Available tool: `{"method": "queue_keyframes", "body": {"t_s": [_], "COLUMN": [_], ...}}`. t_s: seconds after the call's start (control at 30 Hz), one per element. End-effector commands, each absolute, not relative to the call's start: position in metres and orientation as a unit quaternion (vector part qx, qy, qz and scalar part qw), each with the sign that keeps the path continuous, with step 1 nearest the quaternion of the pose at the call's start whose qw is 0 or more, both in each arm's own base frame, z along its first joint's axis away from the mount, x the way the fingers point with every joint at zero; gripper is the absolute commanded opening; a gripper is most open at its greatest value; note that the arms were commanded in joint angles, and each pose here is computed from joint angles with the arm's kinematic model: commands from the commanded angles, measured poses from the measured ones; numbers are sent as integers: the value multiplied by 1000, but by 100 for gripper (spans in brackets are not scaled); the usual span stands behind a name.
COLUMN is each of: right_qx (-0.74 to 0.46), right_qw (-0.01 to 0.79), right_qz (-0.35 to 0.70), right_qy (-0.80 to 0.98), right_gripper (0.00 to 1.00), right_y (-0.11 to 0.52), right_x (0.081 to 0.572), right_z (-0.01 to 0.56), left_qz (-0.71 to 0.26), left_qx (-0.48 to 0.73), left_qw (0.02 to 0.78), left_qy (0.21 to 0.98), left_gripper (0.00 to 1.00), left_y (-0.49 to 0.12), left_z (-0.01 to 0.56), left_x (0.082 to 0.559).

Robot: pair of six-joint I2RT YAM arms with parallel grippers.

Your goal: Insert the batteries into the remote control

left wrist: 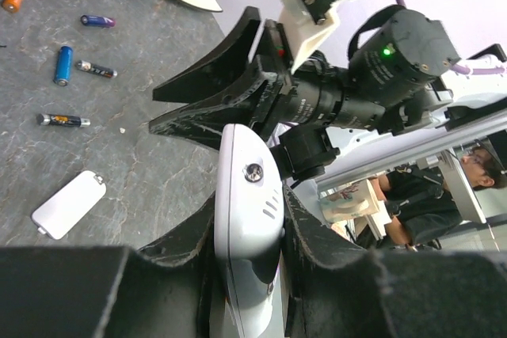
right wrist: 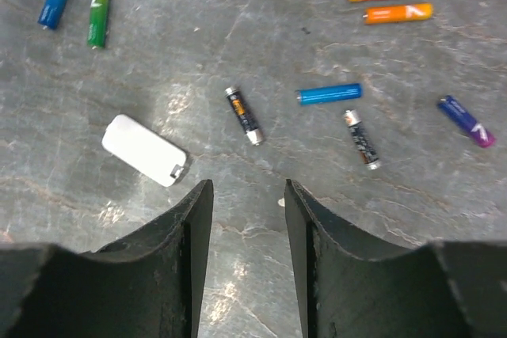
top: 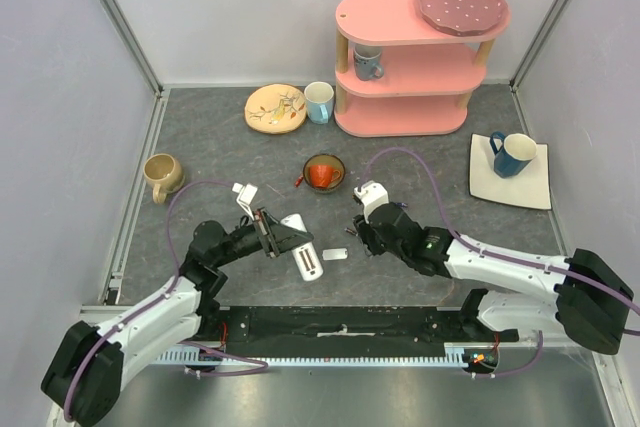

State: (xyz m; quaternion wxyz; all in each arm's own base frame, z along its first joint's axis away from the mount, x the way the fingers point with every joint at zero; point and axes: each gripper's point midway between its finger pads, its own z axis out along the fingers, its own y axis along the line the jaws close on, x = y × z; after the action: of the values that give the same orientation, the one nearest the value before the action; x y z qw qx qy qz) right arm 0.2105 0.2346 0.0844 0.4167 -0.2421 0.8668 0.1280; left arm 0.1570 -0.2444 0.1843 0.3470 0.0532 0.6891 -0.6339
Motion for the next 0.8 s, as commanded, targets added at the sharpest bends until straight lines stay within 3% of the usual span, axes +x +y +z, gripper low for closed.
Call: {"method": "queue_keyframes", "body": {"t_s": [0.0,0.23,0.4,0.77], "right_qx": [-266,-358,-435,-456], "right_qw": [434,411,376,351], "right_qz": [198,214,198,161], "right_qy": [838,811,794,801], "right_gripper": [49,61,61,59], "right_y": [269,304,318,324], "right_x": [212,186,183,193], "right_z": [111,99,79,52], "left_qz": [-654,-620,-618,-617], "left_qx": [79,62,59,60], "left_qw": [357,404,411,415], "left_qy": [663,670,668,666], "left_gripper": [2,2,2,2], "left_y": [-242,-227,-222,-217], "left_z": [203,204,205,201], "left_x": [146,148,141,136]}}
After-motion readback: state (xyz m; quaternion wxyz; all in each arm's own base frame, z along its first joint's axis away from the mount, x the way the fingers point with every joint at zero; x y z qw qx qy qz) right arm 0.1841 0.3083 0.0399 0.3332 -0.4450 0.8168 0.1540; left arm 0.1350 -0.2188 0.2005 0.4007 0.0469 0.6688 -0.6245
